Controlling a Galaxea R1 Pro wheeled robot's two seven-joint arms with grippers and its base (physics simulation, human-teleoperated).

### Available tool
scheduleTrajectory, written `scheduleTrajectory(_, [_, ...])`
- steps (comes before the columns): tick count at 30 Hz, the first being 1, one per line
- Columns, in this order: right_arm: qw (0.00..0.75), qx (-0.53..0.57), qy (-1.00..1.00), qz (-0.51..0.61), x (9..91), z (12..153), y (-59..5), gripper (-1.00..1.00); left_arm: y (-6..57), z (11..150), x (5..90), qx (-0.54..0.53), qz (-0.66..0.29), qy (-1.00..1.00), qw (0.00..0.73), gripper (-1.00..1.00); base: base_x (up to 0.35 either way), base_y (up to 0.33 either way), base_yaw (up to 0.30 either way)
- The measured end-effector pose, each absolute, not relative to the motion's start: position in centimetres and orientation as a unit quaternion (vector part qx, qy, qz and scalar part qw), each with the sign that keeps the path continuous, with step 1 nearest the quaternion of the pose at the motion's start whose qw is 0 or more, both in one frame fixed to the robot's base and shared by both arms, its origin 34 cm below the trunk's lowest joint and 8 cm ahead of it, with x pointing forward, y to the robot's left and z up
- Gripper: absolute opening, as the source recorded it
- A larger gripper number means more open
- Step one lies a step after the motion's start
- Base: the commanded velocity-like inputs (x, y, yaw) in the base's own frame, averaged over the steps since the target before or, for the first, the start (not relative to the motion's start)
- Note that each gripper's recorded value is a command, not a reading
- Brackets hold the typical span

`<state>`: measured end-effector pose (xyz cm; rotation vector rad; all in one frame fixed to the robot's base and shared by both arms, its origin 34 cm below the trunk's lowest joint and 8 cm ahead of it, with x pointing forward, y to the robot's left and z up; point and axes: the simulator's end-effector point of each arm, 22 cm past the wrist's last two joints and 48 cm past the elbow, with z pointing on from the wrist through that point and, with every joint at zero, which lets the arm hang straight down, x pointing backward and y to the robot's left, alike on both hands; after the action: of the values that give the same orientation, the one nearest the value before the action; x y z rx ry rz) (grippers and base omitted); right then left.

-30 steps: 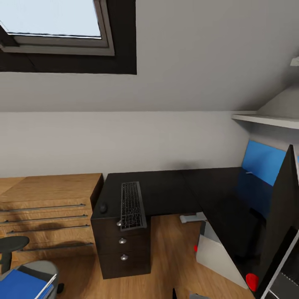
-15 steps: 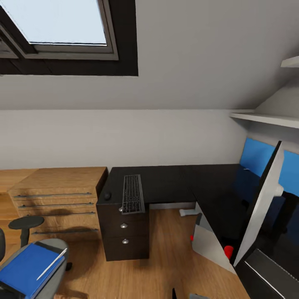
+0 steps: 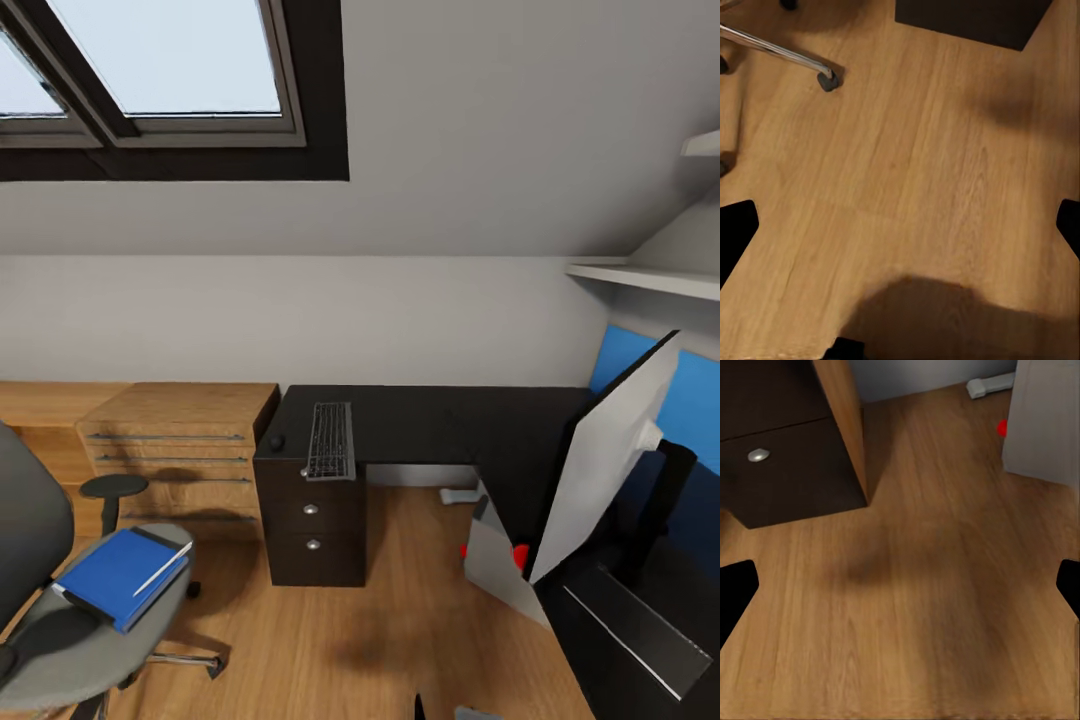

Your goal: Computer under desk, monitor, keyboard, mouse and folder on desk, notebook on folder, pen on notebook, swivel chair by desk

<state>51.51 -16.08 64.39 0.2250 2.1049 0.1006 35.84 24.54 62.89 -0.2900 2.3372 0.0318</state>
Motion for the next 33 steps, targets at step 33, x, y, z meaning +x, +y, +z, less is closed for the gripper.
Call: scheduleTrajectory(33, [0.492,0.093,0.864,0.041,51.64,64.53,-16.27,1.0,24.84,62.76,35.62,-0.116,0.015,0.917,0.38,1.0,-0.062,-0.011,-0.029])
